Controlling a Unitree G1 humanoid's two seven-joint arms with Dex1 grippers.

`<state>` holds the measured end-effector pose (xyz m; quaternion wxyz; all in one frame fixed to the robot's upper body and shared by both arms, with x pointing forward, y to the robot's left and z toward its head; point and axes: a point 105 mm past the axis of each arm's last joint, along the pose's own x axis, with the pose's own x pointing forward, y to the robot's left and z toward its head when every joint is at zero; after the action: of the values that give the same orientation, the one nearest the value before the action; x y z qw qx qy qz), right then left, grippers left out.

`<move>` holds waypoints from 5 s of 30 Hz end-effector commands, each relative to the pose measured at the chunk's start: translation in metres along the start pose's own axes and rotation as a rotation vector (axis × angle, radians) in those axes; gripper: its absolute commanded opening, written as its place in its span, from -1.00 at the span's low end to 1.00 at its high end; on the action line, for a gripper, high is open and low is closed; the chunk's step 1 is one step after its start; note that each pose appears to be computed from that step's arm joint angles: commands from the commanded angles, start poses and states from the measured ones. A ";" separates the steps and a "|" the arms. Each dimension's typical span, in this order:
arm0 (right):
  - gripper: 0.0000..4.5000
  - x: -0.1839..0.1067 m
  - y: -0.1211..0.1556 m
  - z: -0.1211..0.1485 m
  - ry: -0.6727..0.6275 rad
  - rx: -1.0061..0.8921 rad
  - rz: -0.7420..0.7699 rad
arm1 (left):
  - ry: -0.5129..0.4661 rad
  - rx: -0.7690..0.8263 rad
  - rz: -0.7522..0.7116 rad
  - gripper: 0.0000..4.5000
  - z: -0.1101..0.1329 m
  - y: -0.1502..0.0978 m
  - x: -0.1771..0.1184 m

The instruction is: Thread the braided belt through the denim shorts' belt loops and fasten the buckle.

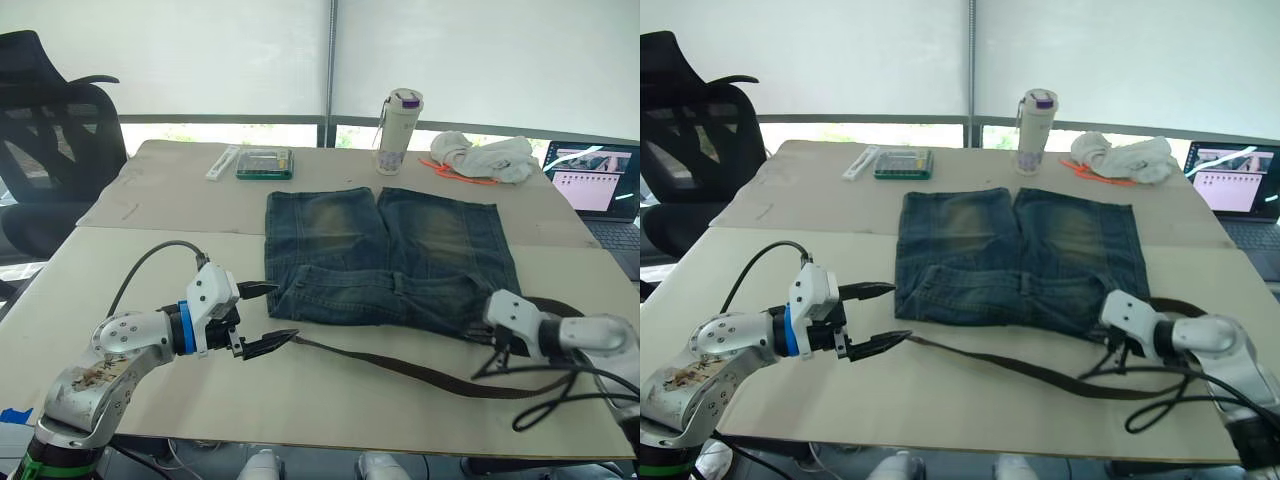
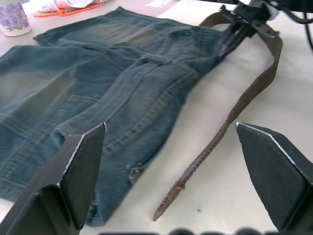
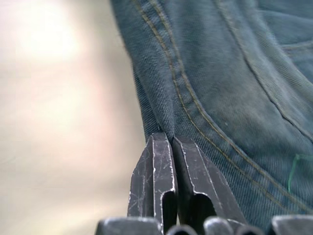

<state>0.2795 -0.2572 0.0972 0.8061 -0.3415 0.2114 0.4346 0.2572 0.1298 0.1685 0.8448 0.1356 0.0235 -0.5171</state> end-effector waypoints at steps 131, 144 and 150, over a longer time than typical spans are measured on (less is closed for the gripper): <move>0.99 -0.020 0.076 0.178 -0.851 0.625 0.281 | -0.559 -0.617 0.193 -1.00 0.088 0.037 0.097; 0.99 0.016 0.028 0.177 -1.178 1.133 -0.053 | -0.588 -0.832 0.094 -1.00 0.086 0.021 0.089; 0.99 0.014 0.021 0.195 -1.313 1.221 -0.001 | -0.608 -0.846 0.105 -1.00 0.088 0.025 0.087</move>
<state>0.2792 -0.0977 0.1975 0.8193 0.4527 -0.0694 0.3450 0.3150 0.0427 0.2282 0.8262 -0.3725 0.0021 -0.4226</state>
